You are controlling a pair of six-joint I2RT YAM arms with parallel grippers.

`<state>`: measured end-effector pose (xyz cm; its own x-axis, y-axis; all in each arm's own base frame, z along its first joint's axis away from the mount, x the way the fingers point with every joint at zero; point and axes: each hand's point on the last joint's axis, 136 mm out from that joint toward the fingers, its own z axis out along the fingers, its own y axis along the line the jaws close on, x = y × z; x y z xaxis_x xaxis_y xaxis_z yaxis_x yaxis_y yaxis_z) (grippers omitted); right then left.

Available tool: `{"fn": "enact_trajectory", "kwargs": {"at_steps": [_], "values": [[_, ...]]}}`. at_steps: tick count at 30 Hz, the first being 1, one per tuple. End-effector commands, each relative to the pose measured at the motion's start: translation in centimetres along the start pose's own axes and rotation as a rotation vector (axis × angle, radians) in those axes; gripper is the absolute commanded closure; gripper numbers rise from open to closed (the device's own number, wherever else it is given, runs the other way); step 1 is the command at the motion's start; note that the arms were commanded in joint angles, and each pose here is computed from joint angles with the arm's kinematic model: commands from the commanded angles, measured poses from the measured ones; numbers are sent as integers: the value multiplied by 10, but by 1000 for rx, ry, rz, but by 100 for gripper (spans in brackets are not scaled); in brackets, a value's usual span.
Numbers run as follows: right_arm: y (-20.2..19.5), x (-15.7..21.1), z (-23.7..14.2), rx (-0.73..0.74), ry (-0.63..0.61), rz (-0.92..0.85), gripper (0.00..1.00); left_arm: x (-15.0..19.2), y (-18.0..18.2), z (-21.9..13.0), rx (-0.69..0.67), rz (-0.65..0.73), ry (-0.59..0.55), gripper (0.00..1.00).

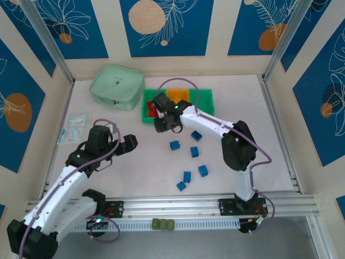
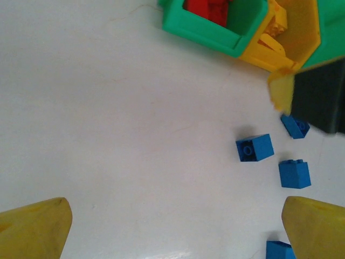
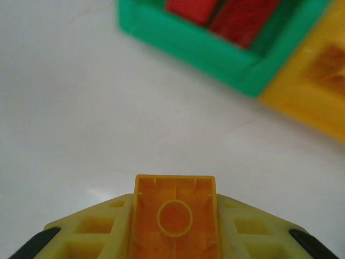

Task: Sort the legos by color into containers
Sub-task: Place the lego in the container.

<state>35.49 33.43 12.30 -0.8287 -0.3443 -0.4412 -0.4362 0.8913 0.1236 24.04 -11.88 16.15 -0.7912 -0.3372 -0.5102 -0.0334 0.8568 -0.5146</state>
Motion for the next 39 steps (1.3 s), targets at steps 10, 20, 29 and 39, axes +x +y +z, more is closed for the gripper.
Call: {"fn": "enact_trajectory", "kwargs": {"at_steps": [10,20,29,39], "values": [[-102,-69,24,136,-30,167,67,-21,-62,28,179,71,46,1],[-112,-83,11,136,-69,182,45,-18,-74,40,191,96,69,1],[-111,-37,-31,97,-97,251,37,-12,-82,39,214,106,85,1],[-117,34,-37,77,-28,304,27,-1,-88,48,237,92,87,1]]}}
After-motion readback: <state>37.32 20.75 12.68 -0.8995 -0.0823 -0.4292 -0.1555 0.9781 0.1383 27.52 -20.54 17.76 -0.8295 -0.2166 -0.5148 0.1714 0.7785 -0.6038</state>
